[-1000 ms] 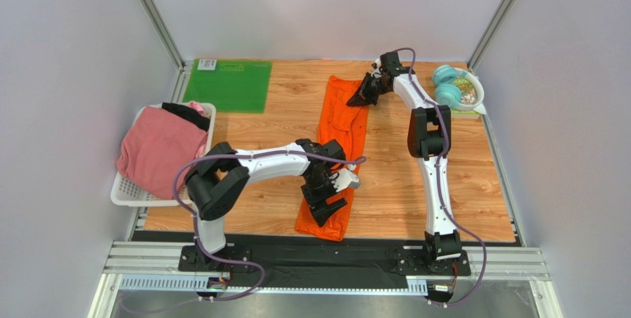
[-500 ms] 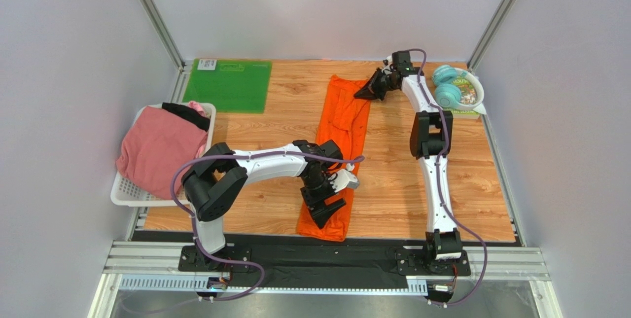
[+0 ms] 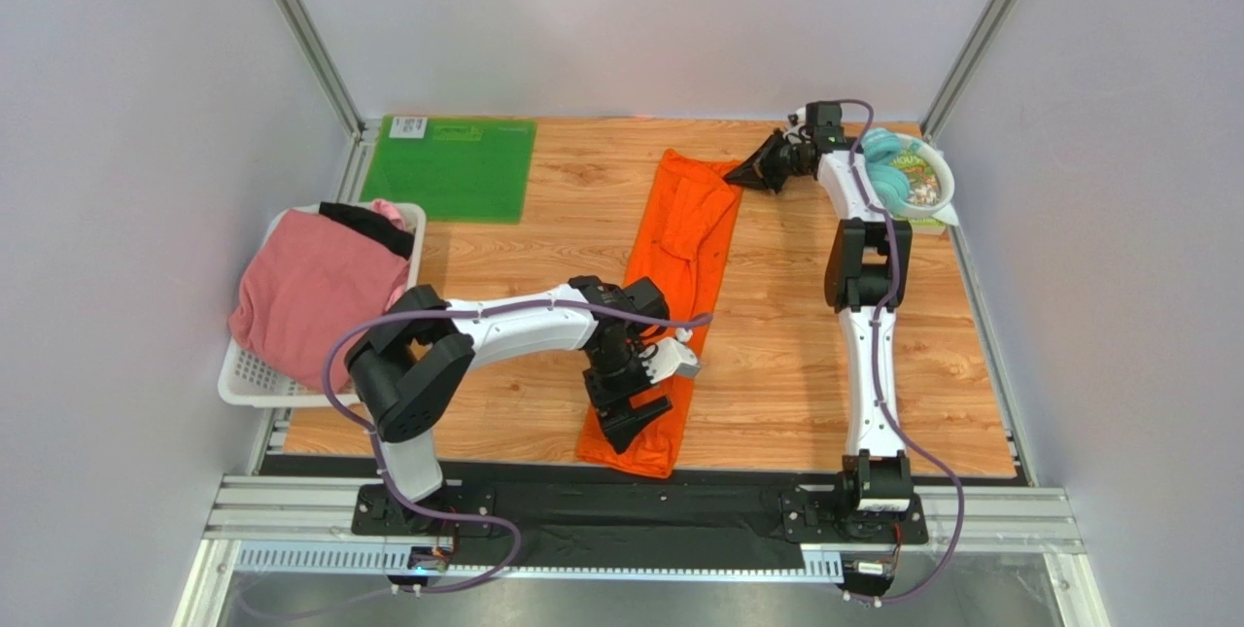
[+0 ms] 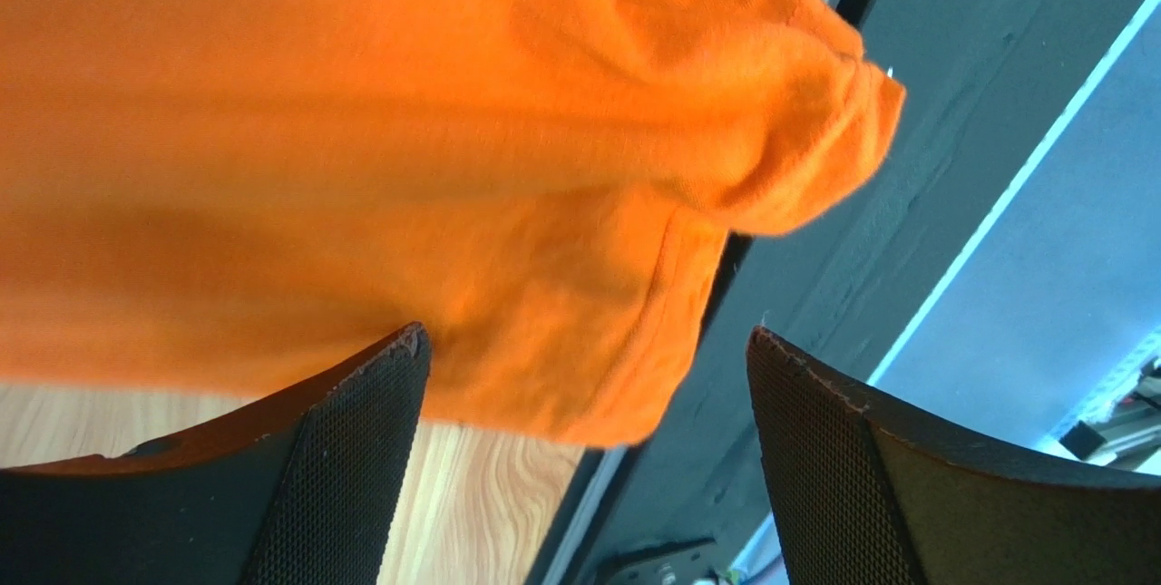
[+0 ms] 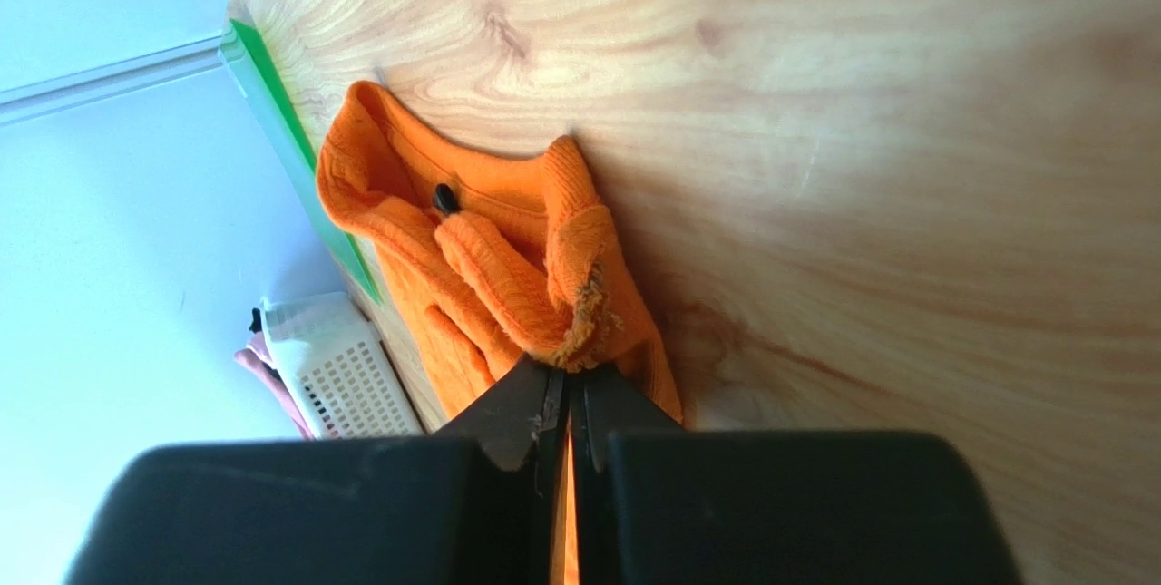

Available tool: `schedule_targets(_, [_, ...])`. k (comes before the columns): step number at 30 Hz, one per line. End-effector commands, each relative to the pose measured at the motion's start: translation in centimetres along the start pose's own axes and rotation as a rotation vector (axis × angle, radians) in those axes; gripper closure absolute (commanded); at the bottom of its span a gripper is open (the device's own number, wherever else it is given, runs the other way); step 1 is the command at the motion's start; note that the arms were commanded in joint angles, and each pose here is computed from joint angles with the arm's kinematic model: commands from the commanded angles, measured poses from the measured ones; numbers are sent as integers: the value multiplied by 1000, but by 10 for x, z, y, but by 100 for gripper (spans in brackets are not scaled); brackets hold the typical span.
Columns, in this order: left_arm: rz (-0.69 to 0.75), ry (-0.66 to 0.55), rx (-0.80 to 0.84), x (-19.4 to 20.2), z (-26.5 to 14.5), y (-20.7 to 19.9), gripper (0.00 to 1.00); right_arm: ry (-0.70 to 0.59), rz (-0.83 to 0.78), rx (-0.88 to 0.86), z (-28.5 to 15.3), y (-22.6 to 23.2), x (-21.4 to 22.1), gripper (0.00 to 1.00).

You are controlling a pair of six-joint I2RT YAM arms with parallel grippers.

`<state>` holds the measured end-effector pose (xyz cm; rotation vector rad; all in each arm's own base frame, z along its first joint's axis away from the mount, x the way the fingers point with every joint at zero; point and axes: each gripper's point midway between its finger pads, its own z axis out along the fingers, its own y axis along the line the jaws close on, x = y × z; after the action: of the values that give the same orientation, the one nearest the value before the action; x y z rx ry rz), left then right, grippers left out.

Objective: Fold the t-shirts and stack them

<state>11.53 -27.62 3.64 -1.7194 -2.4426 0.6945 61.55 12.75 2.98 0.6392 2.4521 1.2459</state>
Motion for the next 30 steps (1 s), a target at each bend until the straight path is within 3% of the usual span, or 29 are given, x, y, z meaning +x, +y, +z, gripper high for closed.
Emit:
schedule_targets(1, [42, -165, -110, -43, -74, 2, 7, -77, -135, -41, -40, 67, -4, 89])
schedule_targets(2, [22, -201, -133, -51, -91, 10, 7, -115, -185, -67, -66, 100, -5, 80])
schedule_targets(5, [9, -317, -189, -73, -144, 18, 7, -167, -242, -2, -97, 114, 2, 68])
schedule_targets(6, [16, -351, -210, -74, -158, 15, 7, -224, -279, 20, -123, 133, 2, 66])
schedule_targets(8, [19, -366, -227, -69, -165, 13, 7, -166, -282, 85, -124, 131, 35, 64])
schedule_targets(9, [18, -386, -227, -65, -170, 7, 7, -176, -329, 89, -145, 147, 49, 64])
schedule_targets(11, [-4, -367, -207, -47, -160, 1, 7, -39, -295, 201, -139, 116, 108, 62])
schedule_targets(13, [-20, -313, -202, -25, -139, 5, 7, 4, -346, 242, -153, 118, 172, 59])
schedule_targets(14, [-16, -309, -217, -18, -135, 7, 8, 94, -291, 312, -141, 70, 213, 56])
schedule_targets(15, [-19, -269, -214, -3, -119, 11, 7, 109, -259, 349, -144, 56, 235, 56])
schedule_targets(16, [-28, -257, -221, 3, -114, 14, 8, 104, -290, 303, -158, 70, 265, 56])
schedule_targets(17, [-34, -244, -211, 9, -108, 13, 7, 165, -243, 348, -154, 29, 298, 56])
schedule_targets(19, [-44, -214, -183, 20, -93, 13, 8, 174, -229, 307, -164, 28, 337, 55])
schedule_targets(20, [-45, -197, -168, 23, -87, 13, 8, 211, -196, 329, -165, 6, 358, 56])
schedule_targets(25, [-56, -139, -121, 33, -64, 17, 8, 299, -106, 297, -174, -14, 427, 58])
schedule_targets(30, [-96, -125, -41, 27, -46, 15, 8, 343, -70, 250, -167, -16, 454, 59])
